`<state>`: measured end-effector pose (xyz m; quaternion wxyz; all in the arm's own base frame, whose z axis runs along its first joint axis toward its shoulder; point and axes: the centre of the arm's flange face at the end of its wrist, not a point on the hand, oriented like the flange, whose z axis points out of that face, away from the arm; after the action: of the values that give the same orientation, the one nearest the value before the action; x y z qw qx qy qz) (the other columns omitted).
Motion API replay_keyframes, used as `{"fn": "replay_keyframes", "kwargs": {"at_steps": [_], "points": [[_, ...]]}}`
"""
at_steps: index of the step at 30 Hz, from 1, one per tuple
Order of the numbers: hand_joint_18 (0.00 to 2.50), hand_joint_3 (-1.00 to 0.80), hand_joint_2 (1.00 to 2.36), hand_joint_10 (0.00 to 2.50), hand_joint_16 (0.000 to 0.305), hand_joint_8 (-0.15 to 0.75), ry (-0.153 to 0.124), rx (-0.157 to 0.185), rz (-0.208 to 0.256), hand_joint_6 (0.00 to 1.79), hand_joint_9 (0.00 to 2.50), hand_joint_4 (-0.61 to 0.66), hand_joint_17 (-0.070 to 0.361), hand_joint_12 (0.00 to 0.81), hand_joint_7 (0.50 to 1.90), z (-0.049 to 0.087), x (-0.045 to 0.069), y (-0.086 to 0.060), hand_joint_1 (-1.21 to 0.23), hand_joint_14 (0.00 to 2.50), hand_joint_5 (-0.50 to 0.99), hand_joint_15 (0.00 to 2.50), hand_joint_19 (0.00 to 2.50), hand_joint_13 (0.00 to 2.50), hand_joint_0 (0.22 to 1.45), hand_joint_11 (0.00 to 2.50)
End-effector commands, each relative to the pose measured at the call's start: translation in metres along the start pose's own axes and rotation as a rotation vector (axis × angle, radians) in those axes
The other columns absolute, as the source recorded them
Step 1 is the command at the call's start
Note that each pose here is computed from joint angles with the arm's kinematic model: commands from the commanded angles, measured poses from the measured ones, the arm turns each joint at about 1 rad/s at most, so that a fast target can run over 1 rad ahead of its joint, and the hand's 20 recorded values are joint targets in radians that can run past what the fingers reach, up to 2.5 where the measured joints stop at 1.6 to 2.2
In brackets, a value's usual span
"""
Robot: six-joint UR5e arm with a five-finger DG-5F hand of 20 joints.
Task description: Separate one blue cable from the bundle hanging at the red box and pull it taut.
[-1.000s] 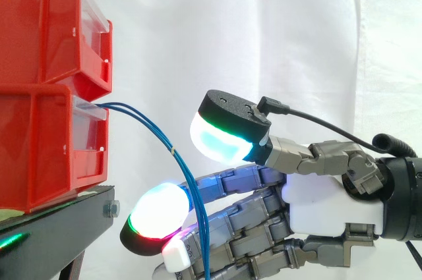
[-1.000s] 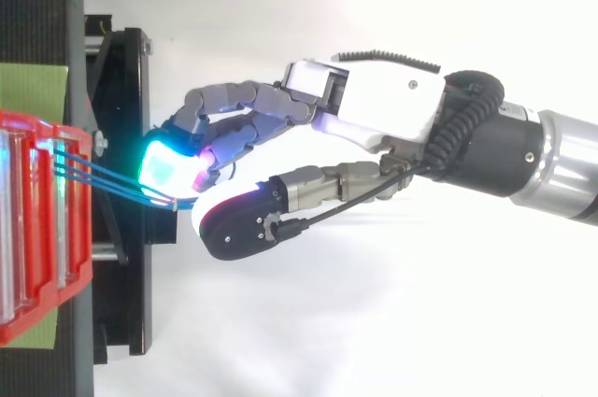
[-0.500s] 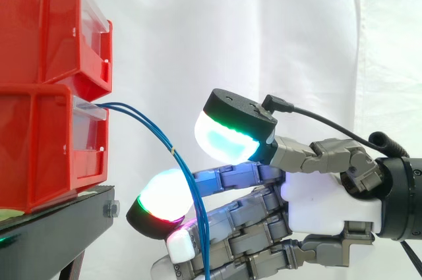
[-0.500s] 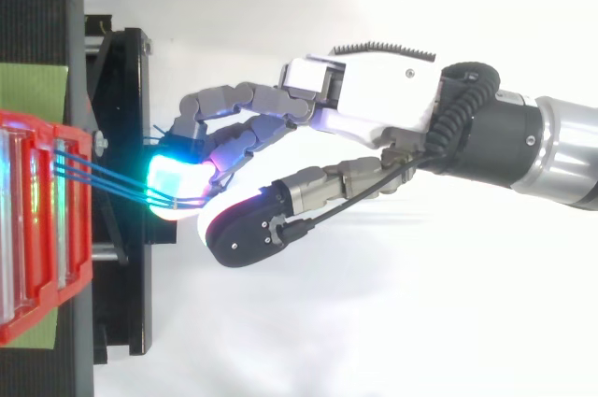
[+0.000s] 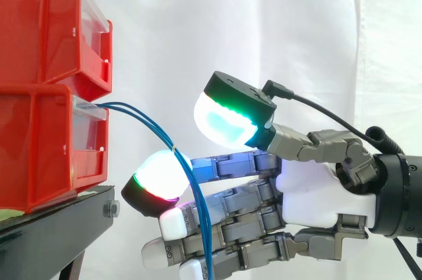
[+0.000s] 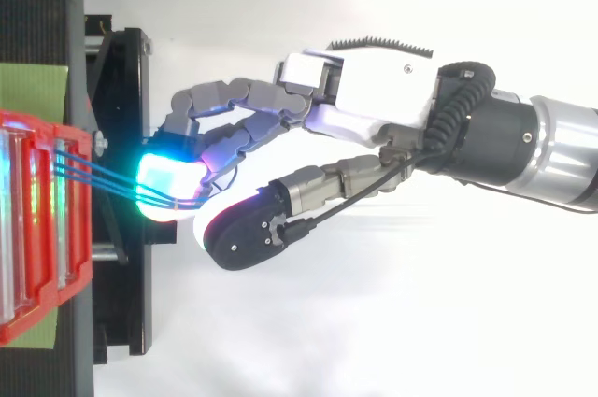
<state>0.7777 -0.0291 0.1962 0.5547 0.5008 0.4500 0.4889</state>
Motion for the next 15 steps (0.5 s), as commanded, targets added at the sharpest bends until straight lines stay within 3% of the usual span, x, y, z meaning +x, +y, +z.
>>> {"fn": "replay_keyframes", "kwargs": {"at_steps": [1, 15], "points": [[0.51, -0.46, 1.0, 0.02, 0.036, 0.293, 0.001, -0.002, 0.001, 0.5, 0.74, 0.19, 0.08, 0.291, 1.24, 0.0002, 0.0003, -0.0001, -0.64, 0.01, -0.13, 0.32, 0.42, 0.6, 0.61, 0.51], [0.52, -0.46, 1.0, 0.02, 0.035, 0.293, 0.003, -0.007, -0.01, 0.5, 0.74, 0.18, 0.08, 0.294, 1.25, 0.0004, 0.0027, 0.0003, -0.63, 0.01, -0.13, 0.31, 0.43, 0.61, 0.61, 0.51]]}}
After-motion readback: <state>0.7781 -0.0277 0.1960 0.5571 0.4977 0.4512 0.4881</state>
